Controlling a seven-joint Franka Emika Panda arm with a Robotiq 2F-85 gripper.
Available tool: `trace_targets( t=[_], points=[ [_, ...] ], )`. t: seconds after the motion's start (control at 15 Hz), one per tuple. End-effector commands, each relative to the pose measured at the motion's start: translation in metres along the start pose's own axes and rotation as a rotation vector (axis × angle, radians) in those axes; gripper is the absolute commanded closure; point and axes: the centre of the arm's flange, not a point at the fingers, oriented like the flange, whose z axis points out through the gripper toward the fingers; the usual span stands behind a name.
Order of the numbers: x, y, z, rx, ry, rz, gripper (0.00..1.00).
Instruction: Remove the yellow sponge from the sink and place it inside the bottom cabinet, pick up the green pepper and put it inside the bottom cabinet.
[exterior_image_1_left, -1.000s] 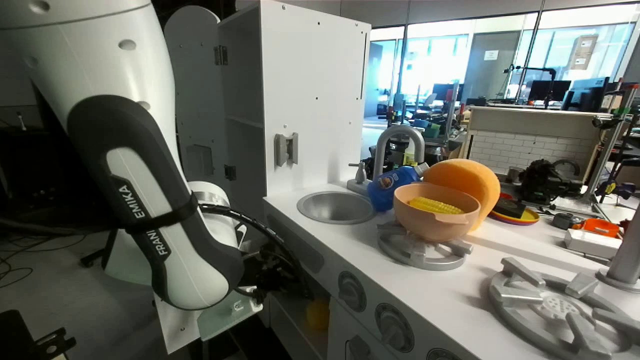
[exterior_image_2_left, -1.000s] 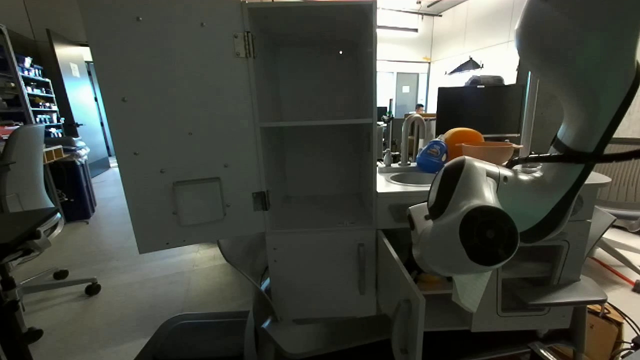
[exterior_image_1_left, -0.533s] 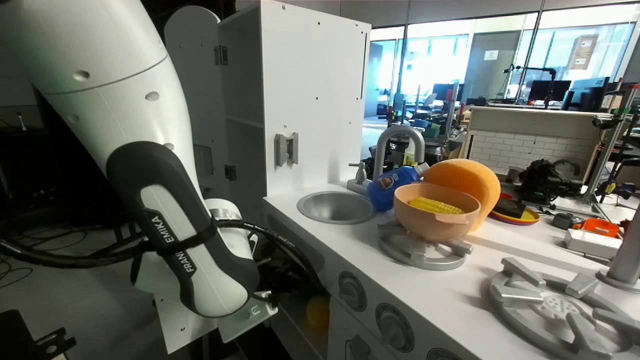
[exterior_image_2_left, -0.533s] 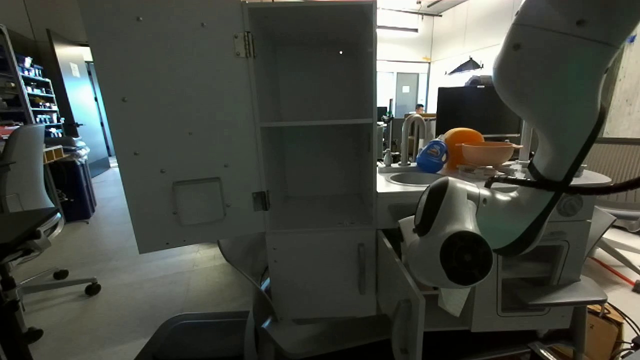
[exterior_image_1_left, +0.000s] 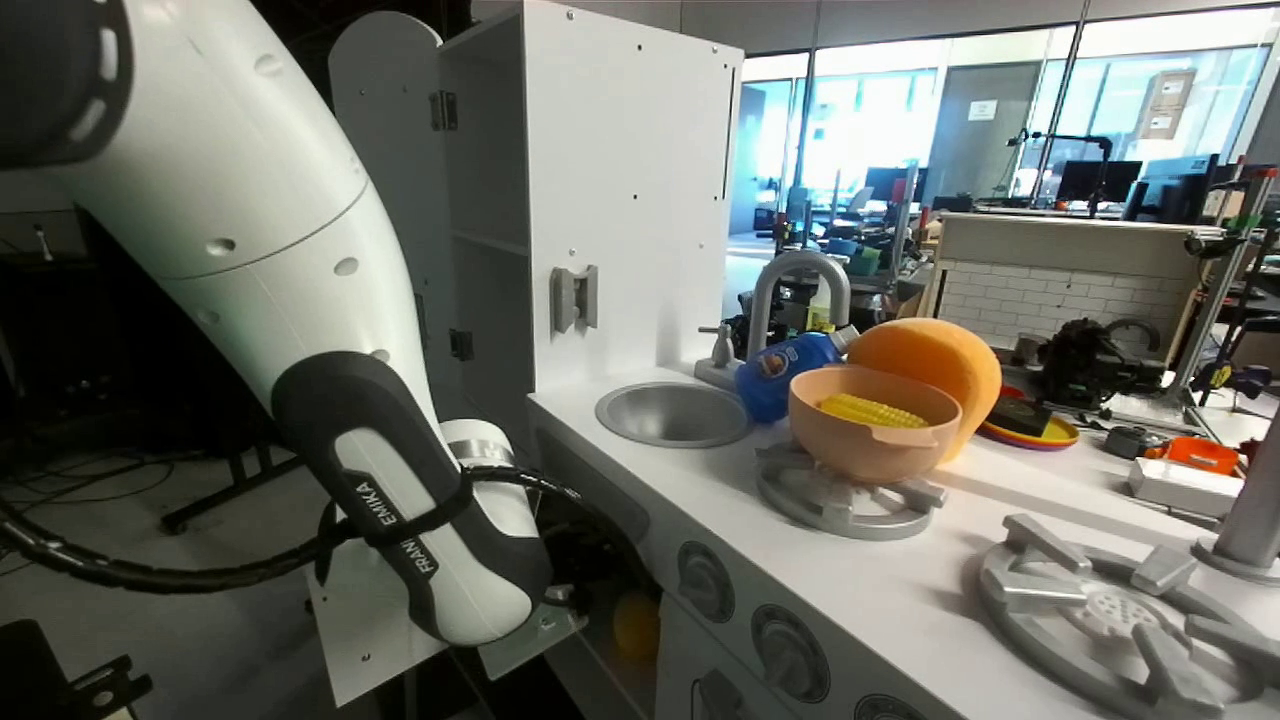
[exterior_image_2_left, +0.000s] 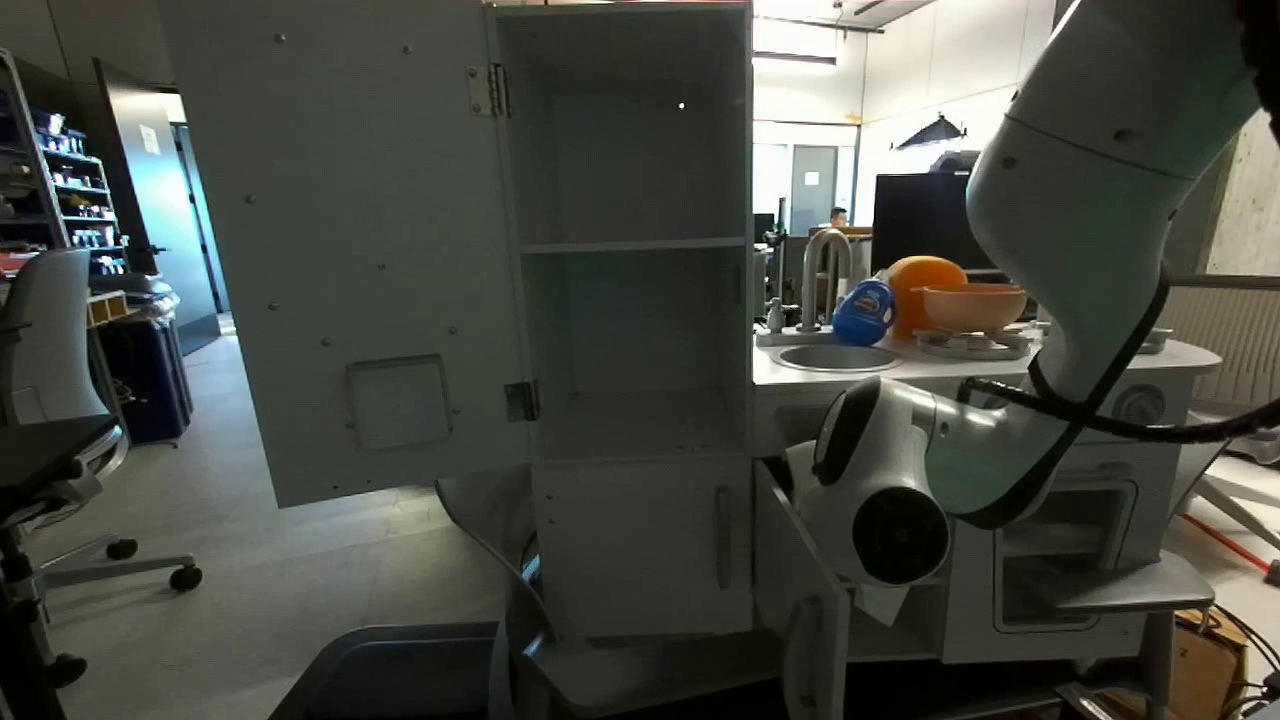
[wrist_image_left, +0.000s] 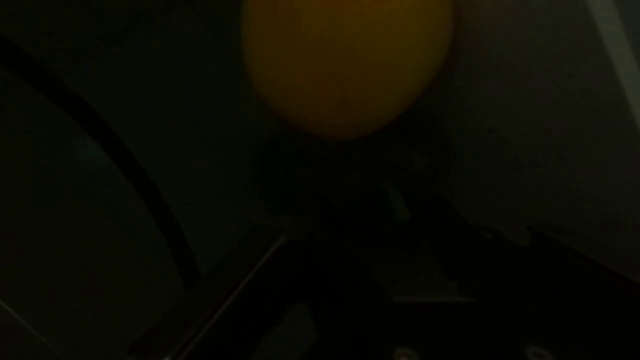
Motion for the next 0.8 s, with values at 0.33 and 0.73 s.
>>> trace_targets(
  t=[0.33, 0.73],
  points=[
    [0.01, -0.006, 0.03, -0.043, -0.01, -0.032, 0.01],
    [0.017, 0.006, -0.019, 0.02, -0.048, -0.04, 0.0]
  ],
)
